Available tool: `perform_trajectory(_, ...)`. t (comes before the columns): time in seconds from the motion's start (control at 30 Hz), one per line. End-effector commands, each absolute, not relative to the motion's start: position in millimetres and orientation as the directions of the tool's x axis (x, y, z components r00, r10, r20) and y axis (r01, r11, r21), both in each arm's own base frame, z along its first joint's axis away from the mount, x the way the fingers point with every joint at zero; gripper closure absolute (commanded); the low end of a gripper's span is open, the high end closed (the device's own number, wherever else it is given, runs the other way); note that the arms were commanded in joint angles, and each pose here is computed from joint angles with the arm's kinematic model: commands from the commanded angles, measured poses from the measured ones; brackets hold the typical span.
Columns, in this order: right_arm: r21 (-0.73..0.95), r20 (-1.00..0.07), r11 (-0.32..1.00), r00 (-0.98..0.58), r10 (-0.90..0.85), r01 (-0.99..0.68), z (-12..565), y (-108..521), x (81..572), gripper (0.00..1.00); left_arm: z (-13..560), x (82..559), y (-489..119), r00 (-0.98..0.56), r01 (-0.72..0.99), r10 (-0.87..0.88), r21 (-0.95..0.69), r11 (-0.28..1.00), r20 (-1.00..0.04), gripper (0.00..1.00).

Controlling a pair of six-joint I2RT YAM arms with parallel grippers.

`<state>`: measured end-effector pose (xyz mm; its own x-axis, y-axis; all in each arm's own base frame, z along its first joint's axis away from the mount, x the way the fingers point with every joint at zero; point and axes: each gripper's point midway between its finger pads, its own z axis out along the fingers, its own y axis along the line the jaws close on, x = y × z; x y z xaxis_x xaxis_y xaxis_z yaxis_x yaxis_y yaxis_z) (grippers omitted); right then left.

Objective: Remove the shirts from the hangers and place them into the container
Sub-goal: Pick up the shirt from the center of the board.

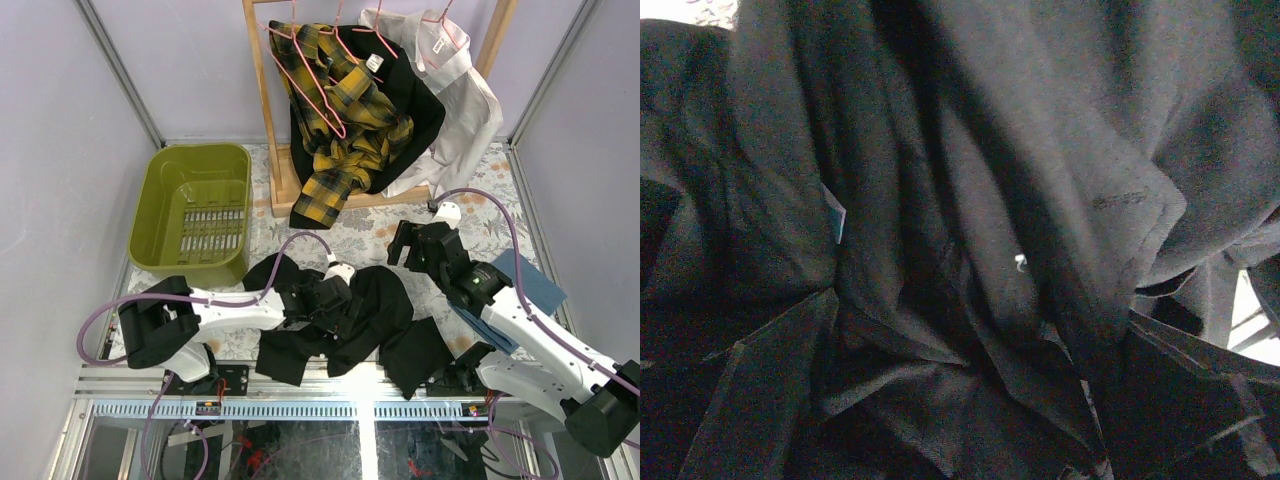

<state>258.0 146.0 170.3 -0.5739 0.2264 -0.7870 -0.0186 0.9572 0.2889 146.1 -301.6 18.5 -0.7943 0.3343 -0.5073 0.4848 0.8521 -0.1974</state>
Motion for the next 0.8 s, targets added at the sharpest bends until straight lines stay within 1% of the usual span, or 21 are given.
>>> perform_trajectory(0.0, 0.330, -0.801, 0.943, -0.541, 0.257, -0.040, 191, 154, 265, 0.11, -15, 110, -304, -0.833, 0.498, 0.364, -0.278, 0.822, -0.416, 0.00)
perform_trajectory(0.07, 0.330, -0.802, 0.943, -0.538, 0.259, -0.037, 191, 153, 265, 0.10, -33, 108, -292, -0.844, 0.478, 0.375, -0.223, 0.849, -0.383, 0.00)
perform_trajectory(0.13, 0.338, -0.803, 0.940, -0.532, 0.269, -0.034, 191, 153, 264, 0.10, -52, 110, -273, -0.845, 0.455, 0.390, -0.109, 0.884, -0.366, 0.07)
perform_trajectory(0.17, 0.342, -0.803, 0.939, -0.529, 0.275, -0.031, 191, 152, 264, 0.10, -60, 111, -265, -0.844, 0.450, 0.402, -0.062, 0.891, -0.355, 0.13)
perform_trajectory(0.2, 0.345, -0.803, 0.938, -0.527, 0.278, -0.032, 192, 152, 264, 0.10, -66, 111, -259, -0.845, 0.447, 0.412, -0.028, 0.894, -0.341, 0.21)
perform_trajectory(0.3, 0.348, -0.807, 0.937, -0.518, 0.283, -0.030, 196, 150, 263, 0.10, -73, 109, -256, -0.848, 0.447, 0.423, -0.002, 0.895, -0.320, 0.56)
perform_trajectory(0.37, 0.345, -0.811, 0.938, -0.511, 0.285, -0.024, 198, 148, 264, 0.10, -67, 112, -262, -0.844, 0.442, 0.414, -0.005, 0.897, -0.340, 0.78)
perform_trajectory(0.4, 0.343, -0.812, 0.939, -0.509, 0.286, -0.020, 198, 147, 263, 0.10, -62, 114, -265, -0.839, 0.439, 0.408, -0.007, 0.898, -0.360, 0.86)
perform_trajectory(0.47, 0.343, -0.816, 0.939, -0.500, 0.290, -0.017, 201, 145, 263, 0.10, -46, 122, -273, -0.827, 0.428, 0.383, -0.019, 0.904, -0.412, 0.98)
perform_trajectory(0.5, 0.343, -0.817, 0.939, -0.498, 0.291, -0.014, 201, 144, 263, 0.10, -32, 128, -278, -0.816, 0.419, 0.362, -0.030, 0.907, -0.450, 1.00)
perform_trajectory(0.6, 0.343, -0.822, 0.939, -0.486, 0.297, -0.008, 203, 142, 263, 0.10, 13, 148, -284, -0.767, 0.396, 0.315, -0.026, 0.918, -0.559, 1.00)
perform_trajectory(0.77, 0.337, -0.829, 0.942, -0.476, 0.295, -0.003, 206, 139, 264, 0.10, 117, 185, -272, -0.627, 0.304, 0.180, -0.025, 0.952, -0.758, 1.00)
